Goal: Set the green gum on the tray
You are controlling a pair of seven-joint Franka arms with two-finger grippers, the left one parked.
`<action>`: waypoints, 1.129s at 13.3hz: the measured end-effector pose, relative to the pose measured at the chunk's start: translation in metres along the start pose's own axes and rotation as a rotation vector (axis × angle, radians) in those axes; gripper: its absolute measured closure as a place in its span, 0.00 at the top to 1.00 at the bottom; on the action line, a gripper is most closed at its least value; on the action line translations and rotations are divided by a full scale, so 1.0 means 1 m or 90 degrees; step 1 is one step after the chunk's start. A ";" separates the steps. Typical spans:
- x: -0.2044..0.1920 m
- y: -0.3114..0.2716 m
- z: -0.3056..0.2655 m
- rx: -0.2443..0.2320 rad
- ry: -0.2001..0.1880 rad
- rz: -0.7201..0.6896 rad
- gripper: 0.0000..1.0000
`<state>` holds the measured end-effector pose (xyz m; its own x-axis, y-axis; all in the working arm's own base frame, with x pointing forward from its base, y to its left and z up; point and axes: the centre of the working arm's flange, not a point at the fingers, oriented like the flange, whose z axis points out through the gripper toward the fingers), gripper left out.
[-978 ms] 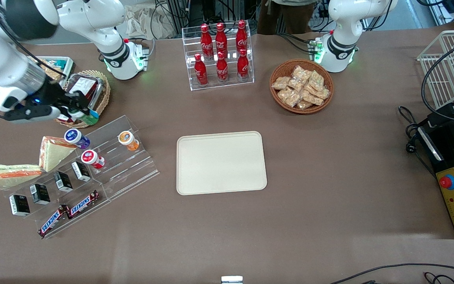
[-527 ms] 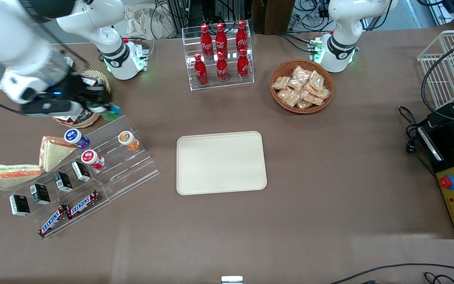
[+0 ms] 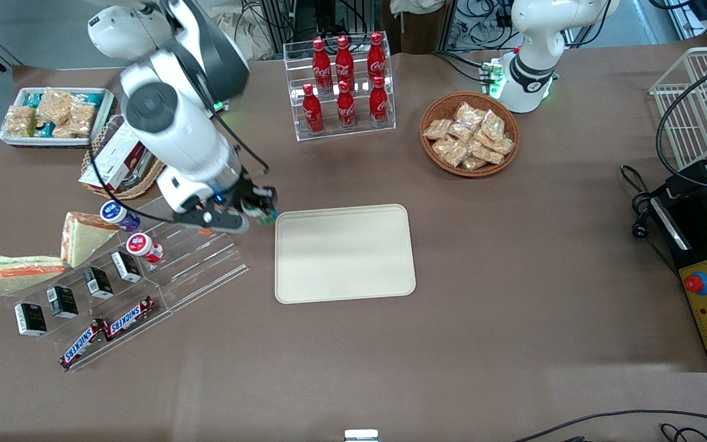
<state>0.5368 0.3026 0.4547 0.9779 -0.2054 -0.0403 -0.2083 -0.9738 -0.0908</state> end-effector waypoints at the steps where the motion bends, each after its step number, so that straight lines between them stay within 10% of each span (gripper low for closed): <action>1: -0.001 0.002 0.032 0.002 0.006 0.006 0.59; 10: -0.053 0.002 0.227 0.006 0.043 0.029 0.59; 15: -0.053 0.000 0.229 0.009 0.047 0.028 1.00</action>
<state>0.4802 0.3355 0.2292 0.9665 -0.2553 0.0281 -0.2511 -0.9623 -0.1049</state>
